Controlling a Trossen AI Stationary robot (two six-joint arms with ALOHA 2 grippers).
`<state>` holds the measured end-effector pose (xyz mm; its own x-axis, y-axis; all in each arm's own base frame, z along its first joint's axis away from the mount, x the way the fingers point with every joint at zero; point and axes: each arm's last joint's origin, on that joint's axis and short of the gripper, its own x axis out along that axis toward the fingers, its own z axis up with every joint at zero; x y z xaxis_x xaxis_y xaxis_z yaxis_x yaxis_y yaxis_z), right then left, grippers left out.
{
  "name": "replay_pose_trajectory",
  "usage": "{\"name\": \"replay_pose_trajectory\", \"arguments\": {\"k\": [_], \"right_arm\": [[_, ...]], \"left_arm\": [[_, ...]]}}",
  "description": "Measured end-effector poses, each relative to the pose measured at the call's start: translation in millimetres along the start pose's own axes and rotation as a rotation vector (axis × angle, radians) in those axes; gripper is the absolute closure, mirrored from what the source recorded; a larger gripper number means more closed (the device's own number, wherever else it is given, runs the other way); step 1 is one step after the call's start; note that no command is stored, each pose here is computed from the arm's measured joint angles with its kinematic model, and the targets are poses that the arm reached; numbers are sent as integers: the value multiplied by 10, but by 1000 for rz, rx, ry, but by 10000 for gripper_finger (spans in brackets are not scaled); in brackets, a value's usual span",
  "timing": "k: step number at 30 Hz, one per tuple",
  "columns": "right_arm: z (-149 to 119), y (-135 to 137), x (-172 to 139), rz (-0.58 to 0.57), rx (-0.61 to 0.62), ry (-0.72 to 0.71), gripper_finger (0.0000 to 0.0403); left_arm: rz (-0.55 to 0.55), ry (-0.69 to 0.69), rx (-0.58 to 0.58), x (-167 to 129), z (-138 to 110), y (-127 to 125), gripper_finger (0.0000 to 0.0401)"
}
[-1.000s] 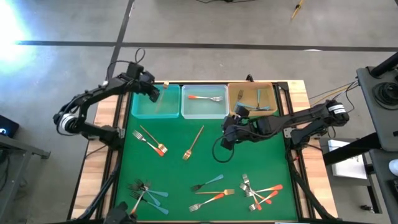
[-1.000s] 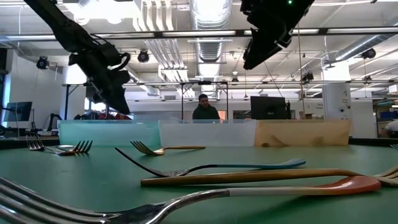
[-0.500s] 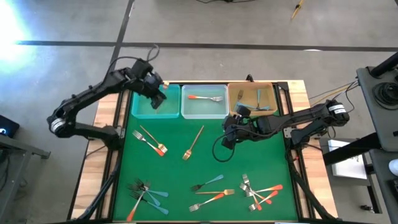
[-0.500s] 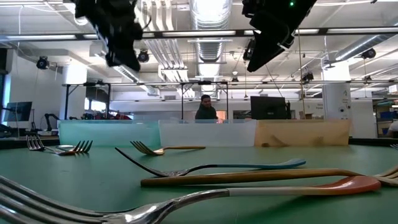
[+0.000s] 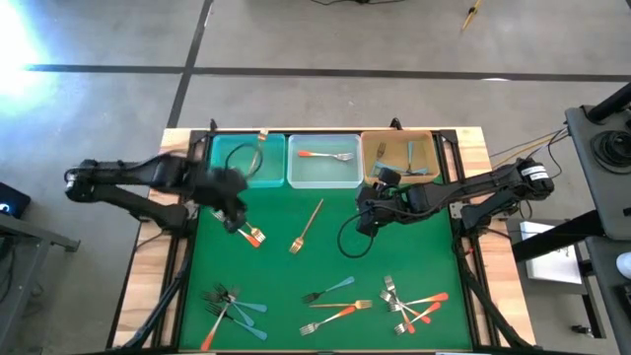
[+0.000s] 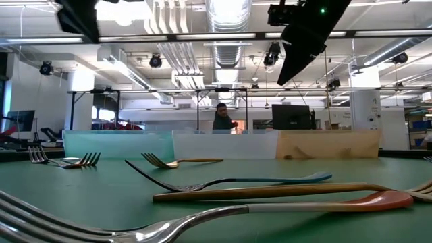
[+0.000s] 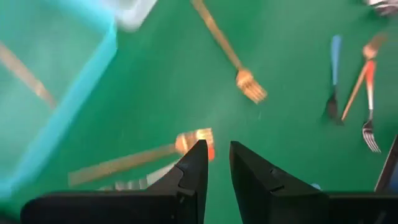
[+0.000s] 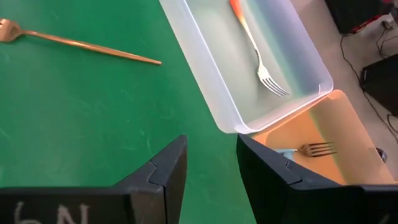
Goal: Sort silverware by color (type)
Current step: Put the orange fork into the white bin
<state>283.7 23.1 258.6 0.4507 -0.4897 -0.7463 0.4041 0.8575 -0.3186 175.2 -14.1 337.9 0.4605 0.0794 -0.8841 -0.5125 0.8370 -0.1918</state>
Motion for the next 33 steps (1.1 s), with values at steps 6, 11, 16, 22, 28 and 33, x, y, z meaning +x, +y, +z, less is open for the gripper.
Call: {"name": "replay_pose_trajectory", "arguments": {"k": [6, 11, 16, 22, 28, 33], "right_arm": [[-29, 12, 32, -2, 20, -2, 271], [-71, 34, 85, 2, 34, -11, 271], [-49, 49, 119, -3, 45, -25, 271], [-35, 76, 167, -3, 43, -30, 271], [-38, 82, 177, -4, 39, -26, 271], [-38, 82, 177, -4, 16, -26, 271]], "left_arm": [[57, 49, -115, -60, -336, -182, 351], [62, 69, -122, -31, -517, -305, 351], [90, 88, -137, 55, -579, -359, 351], [148, 135, -80, 258, -651, -470, 351], [237, 197, 57, 507, -712, -537, 351], [261, 285, 187, 760, -785, -593, 351]]}}
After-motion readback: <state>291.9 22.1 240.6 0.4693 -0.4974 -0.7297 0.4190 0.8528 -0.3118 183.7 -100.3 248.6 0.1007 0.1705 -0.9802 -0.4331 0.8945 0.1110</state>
